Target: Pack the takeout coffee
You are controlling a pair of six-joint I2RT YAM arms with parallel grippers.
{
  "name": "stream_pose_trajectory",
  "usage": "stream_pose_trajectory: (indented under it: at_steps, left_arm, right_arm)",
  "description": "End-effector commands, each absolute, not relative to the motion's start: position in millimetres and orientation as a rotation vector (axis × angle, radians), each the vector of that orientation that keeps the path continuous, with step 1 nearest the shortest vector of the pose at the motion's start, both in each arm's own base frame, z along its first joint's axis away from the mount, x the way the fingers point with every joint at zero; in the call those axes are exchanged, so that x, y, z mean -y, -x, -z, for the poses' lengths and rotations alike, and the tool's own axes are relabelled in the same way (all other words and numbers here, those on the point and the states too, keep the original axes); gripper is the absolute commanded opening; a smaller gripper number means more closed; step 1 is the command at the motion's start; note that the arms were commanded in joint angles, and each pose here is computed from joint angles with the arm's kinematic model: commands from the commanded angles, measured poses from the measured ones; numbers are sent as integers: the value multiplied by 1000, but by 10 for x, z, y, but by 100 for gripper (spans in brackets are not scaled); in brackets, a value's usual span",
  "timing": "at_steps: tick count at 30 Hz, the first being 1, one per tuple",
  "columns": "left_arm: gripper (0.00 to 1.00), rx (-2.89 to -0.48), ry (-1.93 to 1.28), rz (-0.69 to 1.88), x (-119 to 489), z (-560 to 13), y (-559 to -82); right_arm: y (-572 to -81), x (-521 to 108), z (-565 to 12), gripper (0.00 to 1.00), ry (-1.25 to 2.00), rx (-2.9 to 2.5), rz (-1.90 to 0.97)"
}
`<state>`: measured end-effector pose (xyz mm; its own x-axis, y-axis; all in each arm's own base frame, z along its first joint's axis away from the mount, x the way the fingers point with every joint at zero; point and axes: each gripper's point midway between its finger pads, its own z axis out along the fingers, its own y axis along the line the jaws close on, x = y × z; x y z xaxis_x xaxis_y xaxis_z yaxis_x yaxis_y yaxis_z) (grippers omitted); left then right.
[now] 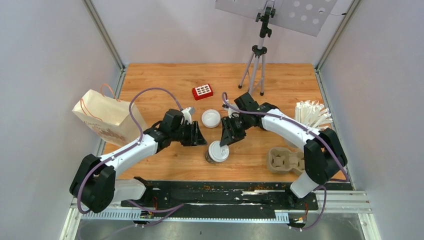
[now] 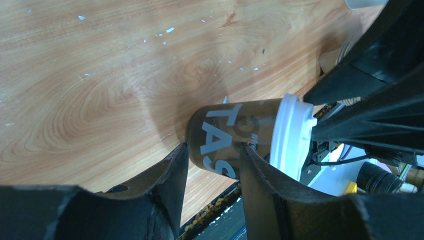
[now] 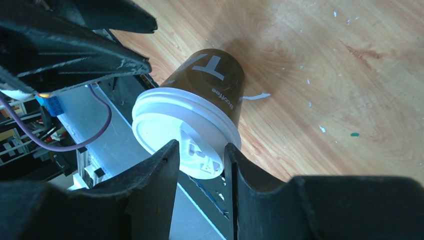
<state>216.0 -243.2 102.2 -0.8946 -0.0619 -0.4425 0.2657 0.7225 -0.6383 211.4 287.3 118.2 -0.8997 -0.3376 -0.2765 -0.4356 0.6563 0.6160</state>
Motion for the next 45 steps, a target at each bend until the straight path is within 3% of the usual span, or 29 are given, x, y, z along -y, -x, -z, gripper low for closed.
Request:
stream_pose_trajectory:
  at_steps: [1,12,16,23,29,34,45]
  left_arm:
    - [50,-2445,-186,985,2458,-1114,-2281]
    - [50,-2429,-200,948,2391,-1218,-2265]
    - [51,-2437,-233,940,2374,-1239,-2230]
    - [51,-2452,-254,962,2403,-1164,-2144]
    - [52,-2453,-310,973,2563,-1111,-2072]
    - [53,-2438,-457,902,2778,-1222,-1906]
    - [62,-2134,-793,665,2910,-1694,-1342]
  right_arm:
    - [-2104,-2949,-1462,39,604,-2628,-1161]
    - [-2030,-2979,-1529,38,569,-2623,-1181]
    - [-2004,-2768,-1473,52,442,-2716,-1016]
    - [-1788,-2350,-1457,63,233,-2760,-812]
    - [-1716,-2137,-1509,64,173,-2739,-722]
    - [-1612,-2105,-1467,58,206,-2752,-743]
    - [-1687,-2053,-1696,57,190,-2609,-759]
